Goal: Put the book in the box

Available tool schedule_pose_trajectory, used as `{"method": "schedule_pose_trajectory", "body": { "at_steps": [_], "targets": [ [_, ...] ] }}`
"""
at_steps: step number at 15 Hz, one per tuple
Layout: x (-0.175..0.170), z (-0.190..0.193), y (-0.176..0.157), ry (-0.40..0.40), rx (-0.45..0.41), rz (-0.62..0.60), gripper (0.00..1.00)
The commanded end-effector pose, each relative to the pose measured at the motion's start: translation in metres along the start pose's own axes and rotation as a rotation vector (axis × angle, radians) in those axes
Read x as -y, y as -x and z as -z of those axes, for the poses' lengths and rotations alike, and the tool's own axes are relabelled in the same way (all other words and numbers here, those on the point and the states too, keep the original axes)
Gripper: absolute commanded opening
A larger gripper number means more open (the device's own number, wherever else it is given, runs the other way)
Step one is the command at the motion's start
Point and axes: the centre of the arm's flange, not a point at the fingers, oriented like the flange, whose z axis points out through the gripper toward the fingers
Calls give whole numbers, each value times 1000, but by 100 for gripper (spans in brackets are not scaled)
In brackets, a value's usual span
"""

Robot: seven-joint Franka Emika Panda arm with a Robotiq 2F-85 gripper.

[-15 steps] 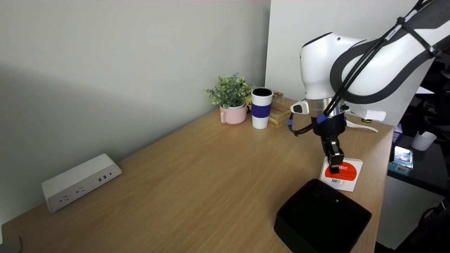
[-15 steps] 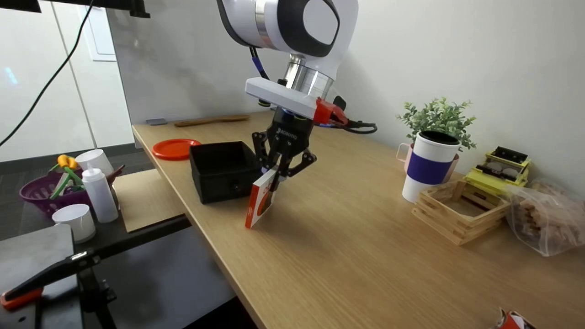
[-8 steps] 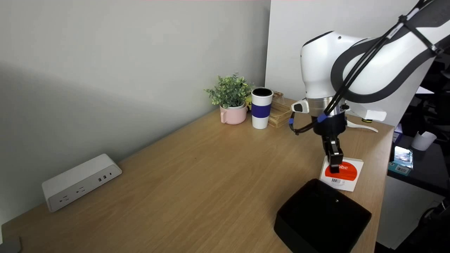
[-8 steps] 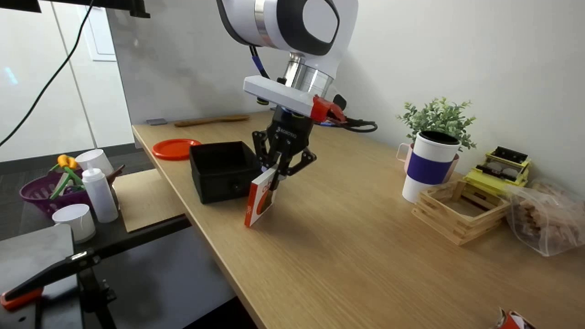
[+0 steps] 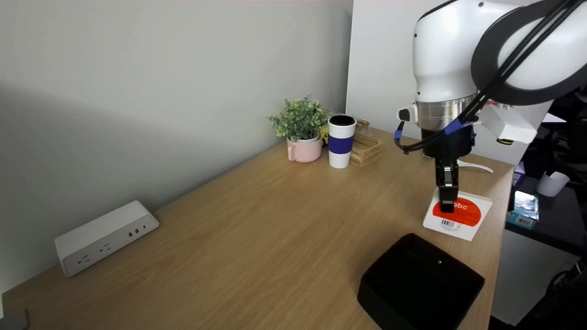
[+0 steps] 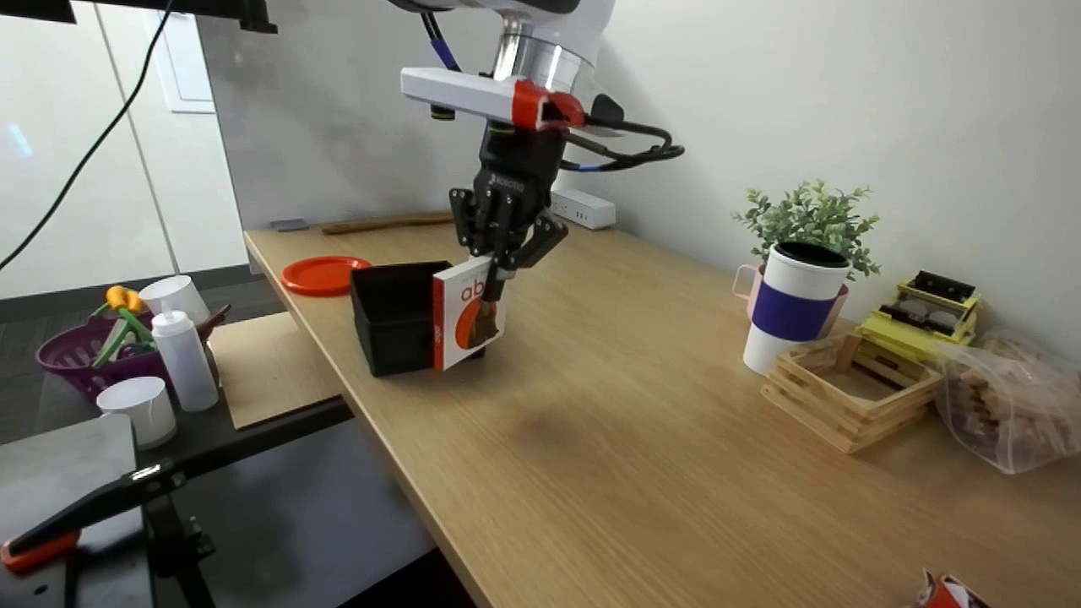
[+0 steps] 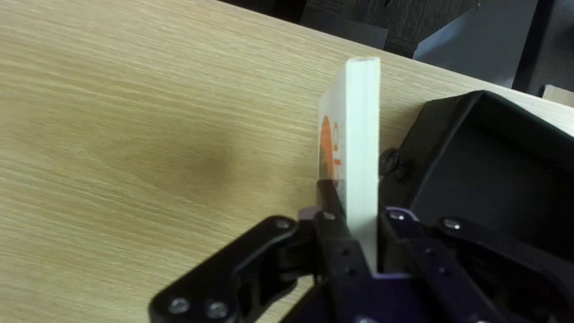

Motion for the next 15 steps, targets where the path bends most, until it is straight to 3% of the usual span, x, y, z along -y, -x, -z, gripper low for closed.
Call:
{"method": "schedule_pose_trajectory", "body": {
  "at_steps": [1,2,3,7,8,15],
  "targets": [
    [22,26,38,48,-21,-46,4],
    [10,15,12,21,-19,-27,4],
    [14,20,15,26,-27,-29,14],
    [13,16,14,25,-20,-30,14],
    [9,7,5,18,-15,2,4],
    [28,5,2,51,10,2,4]
  ]
}}
